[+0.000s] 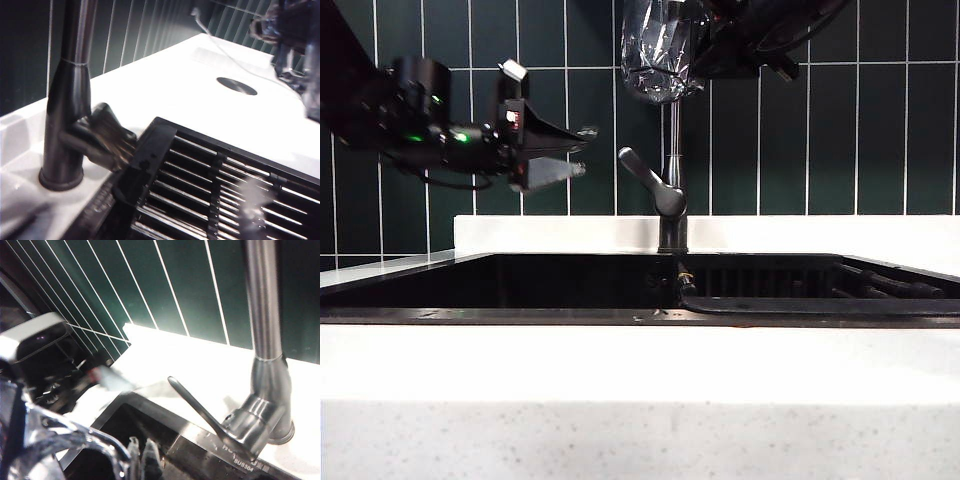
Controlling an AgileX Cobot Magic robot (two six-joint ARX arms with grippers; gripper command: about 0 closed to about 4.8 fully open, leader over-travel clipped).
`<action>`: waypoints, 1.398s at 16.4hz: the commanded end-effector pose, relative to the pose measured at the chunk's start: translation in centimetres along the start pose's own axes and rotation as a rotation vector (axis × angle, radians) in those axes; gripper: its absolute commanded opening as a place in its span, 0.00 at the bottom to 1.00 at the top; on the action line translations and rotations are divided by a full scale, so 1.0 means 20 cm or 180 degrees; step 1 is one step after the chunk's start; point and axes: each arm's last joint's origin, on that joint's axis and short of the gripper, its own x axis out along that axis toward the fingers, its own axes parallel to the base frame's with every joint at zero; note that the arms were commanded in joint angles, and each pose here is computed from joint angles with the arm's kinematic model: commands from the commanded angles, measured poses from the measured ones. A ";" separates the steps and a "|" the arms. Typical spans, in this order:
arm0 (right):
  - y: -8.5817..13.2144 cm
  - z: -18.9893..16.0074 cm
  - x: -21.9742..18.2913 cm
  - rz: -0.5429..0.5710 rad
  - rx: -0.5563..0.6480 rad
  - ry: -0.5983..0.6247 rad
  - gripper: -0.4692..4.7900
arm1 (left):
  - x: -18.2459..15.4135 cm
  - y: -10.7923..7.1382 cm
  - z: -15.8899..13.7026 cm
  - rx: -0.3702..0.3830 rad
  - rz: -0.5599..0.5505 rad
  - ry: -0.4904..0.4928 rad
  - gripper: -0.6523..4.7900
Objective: Pick up the mug next to the sink, go to the faucet to get some water, pour the water into the sink, and finally put the mug back to its place.
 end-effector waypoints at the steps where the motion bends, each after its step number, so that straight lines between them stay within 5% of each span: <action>1: 0.02 0.03 -0.01 0.0048 -0.0028 -0.0077 0.08 | 0.04 0.05 0.01 -0.0036 -0.0134 -0.0005 0.96; 9: 0.02 0.03 -0.01 0.0117 -0.0030 -0.0055 0.08 | 0.29 0.12 0.00 0.0072 -0.0358 -0.0031 0.91; 23: 0.02 0.02 -0.01 0.0107 -0.0040 -0.0013 0.08 | 0.32 0.11 0.10 0.0408 -0.0602 -0.0185 0.84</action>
